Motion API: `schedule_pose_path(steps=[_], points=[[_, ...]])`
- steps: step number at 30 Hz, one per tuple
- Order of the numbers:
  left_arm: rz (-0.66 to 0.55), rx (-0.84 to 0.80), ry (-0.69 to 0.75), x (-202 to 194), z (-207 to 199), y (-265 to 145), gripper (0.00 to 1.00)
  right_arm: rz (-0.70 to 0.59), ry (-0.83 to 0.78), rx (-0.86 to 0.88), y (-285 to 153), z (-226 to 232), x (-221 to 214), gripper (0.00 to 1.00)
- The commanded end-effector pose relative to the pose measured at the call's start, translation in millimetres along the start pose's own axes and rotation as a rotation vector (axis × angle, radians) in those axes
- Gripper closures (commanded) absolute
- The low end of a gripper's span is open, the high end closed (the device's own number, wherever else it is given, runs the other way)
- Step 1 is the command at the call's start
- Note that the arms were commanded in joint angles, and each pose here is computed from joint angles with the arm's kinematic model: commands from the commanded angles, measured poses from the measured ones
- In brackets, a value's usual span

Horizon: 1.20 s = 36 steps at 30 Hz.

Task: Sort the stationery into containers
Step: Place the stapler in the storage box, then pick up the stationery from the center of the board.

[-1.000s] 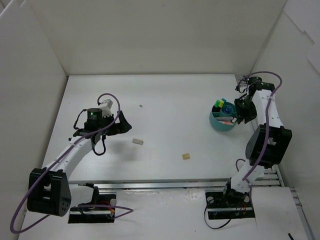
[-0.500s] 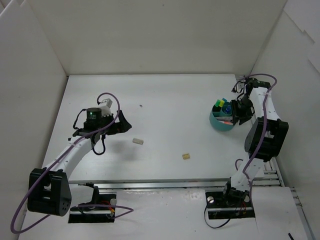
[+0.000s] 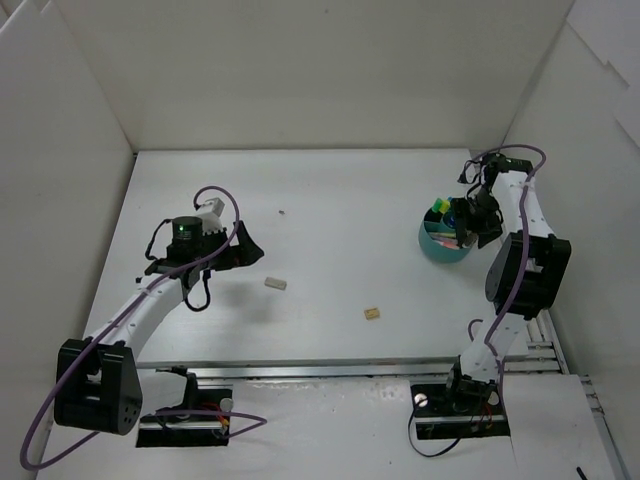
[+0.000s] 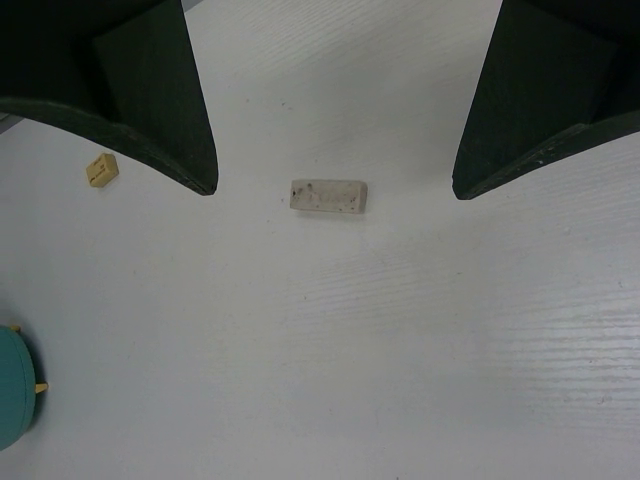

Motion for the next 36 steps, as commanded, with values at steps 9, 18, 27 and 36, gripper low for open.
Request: schedule_pose_path(steps=[9,18,27,36], points=[[-0.106,-0.083,0.034,15.8,-10.3,-4.2,0.00,-0.078,-0.034,0.030,-27.3,22.4,3.5,0.42],[-0.103,-0.069,0.027,14.2,-13.3,-7.9,0.00,-0.262,0.054,-0.040,-79.6,13.6,-14.5,0.38],[0.048,0.032,-0.069,-0.4,-23.6,10.4,0.00,-0.511,0.149,-0.090,-125.1,13.5,-32.4,0.02],[0.159,0.197,-0.052,-19.2,-40.8,40.5,0.01,-0.595,-0.114,-0.065,-105.4,105.5,-48.2,0.02]])
Point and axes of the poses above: each gripper's point midway between its finger pads, its own y axis out along the fingers, its own z axis along the line the jaws close on, x = y × z, the point moved 10 cm from there along -y, back along the fingers, and after that the axes turned 10 degrees about y, right-handed, at the moved point
